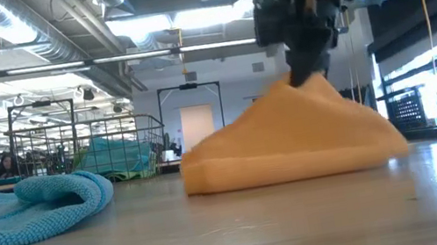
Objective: Fold microfiber towels
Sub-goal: Put the folded orange microfiber cloth into the wire basket
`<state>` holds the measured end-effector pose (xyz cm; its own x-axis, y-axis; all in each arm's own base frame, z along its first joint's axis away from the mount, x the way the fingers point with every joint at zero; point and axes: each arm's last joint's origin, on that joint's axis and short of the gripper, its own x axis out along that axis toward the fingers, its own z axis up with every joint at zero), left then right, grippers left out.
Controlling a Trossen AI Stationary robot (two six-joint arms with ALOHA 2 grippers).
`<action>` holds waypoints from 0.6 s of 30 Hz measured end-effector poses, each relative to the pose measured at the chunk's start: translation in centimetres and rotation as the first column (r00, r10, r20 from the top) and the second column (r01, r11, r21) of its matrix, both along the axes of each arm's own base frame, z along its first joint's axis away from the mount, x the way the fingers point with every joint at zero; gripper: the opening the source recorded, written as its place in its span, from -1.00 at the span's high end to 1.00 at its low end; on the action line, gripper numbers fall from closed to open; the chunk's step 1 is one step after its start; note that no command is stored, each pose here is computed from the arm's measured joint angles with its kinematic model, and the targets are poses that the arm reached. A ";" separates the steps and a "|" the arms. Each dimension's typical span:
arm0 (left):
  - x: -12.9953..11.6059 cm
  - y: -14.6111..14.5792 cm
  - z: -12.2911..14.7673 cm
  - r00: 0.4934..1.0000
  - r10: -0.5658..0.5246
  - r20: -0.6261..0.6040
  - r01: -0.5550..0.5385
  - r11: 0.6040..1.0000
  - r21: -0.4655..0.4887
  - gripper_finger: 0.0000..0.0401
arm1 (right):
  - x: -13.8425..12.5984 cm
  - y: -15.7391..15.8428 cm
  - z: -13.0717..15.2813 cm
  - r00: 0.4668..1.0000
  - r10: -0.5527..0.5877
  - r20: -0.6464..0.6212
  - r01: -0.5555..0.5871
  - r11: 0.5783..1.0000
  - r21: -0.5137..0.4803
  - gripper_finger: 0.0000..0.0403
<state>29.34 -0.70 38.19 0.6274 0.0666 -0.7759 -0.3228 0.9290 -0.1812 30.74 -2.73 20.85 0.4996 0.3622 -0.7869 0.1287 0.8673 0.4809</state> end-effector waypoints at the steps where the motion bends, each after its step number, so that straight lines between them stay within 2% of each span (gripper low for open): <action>1: 0.0 0.0 -0.3 1.000 -0.020 -0.010 0.020 1.000 -0.006 0.47 | 0.2 0.2 0.5 1.000 0.006 0.006 -0.005 1.000 -0.019 0.98; 6: 0.5 0.0 -2.2 0.993 -0.112 -0.027 0.111 0.993 -0.042 0.27 | 0.6 0.7 1.7 0.999 0.045 0.016 -0.043 0.995 -0.087 0.98; 9: 1.1 0.9 -3.8 0.994 -0.107 0.001 0.107 0.992 -0.072 0.10 | 0.9 1.1 2.3 0.997 0.076 0.034 -0.072 0.992 -0.106 0.98; 14: 2.2 2.9 -5.3 0.983 -0.136 0.124 0.154 0.977 -0.146 -0.09 | 1.3 2.3 4.1 0.982 0.176 0.069 -0.164 0.973 -0.161 0.98; 18: 2.4 4.2 -5.7 0.957 -0.215 0.193 0.246 0.958 -0.150 -0.12 | 1.5 3.3 6.2 0.964 0.258 0.067 -0.232 0.935 -0.267 0.98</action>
<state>31.71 3.50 32.47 0.7353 -0.2193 -0.6412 -0.0533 0.9246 -0.3773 32.29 0.58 27.08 0.5006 0.2772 -0.8201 -0.1406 0.9608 0.2390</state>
